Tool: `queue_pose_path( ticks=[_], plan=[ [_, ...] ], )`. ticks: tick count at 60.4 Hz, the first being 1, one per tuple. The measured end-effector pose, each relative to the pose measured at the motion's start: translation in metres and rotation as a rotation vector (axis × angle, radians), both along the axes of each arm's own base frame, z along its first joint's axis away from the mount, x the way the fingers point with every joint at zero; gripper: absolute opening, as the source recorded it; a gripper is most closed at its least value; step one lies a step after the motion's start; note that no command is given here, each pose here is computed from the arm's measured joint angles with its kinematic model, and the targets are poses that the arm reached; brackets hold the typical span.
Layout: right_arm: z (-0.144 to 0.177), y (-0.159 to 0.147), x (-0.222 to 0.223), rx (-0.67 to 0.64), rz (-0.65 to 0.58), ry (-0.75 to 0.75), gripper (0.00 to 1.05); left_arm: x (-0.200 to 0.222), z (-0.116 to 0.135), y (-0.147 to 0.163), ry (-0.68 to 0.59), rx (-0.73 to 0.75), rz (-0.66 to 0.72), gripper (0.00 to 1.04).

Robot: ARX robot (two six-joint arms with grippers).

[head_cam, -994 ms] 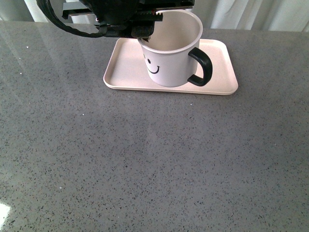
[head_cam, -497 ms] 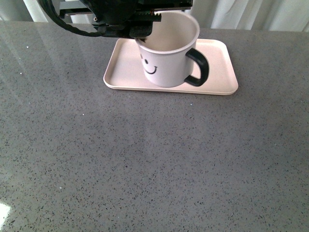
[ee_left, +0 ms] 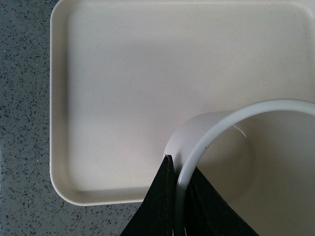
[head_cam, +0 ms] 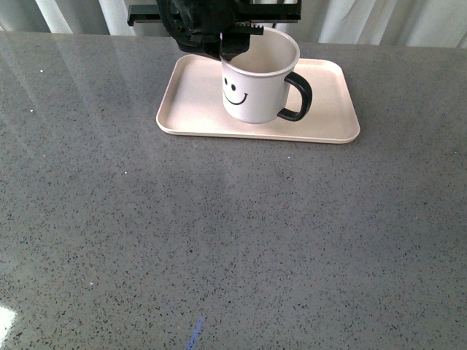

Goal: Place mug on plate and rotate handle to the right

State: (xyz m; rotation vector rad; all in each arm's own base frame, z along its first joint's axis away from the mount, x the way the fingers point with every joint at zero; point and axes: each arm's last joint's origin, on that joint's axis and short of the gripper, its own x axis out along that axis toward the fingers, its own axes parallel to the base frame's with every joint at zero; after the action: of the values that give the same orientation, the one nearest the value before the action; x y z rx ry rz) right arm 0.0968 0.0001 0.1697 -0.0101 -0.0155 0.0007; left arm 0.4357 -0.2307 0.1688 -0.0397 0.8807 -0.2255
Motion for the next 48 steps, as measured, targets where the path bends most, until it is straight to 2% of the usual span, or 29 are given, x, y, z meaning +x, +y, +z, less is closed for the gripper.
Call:
queue_pose_path(
  ticks=[15,36,48],
  plan=[
    [0.0,0.0,0.0,0.0,0.0,0.0,0.96,0.012,0.003,-0.009,0.001,-0.033,0.04,0.02],
    [0.0,0.0,0.0,0.0,0.0,0.0,0.96,0.021,-0.015,-0.022,0.036,-0.006,0.051,0.02],
    [0.0,0.0,0.0,0.0,0.0,0.0,0.96,0.027,-0.018,-0.026,0.042,0.004,0.044,0.02]
  ],
)
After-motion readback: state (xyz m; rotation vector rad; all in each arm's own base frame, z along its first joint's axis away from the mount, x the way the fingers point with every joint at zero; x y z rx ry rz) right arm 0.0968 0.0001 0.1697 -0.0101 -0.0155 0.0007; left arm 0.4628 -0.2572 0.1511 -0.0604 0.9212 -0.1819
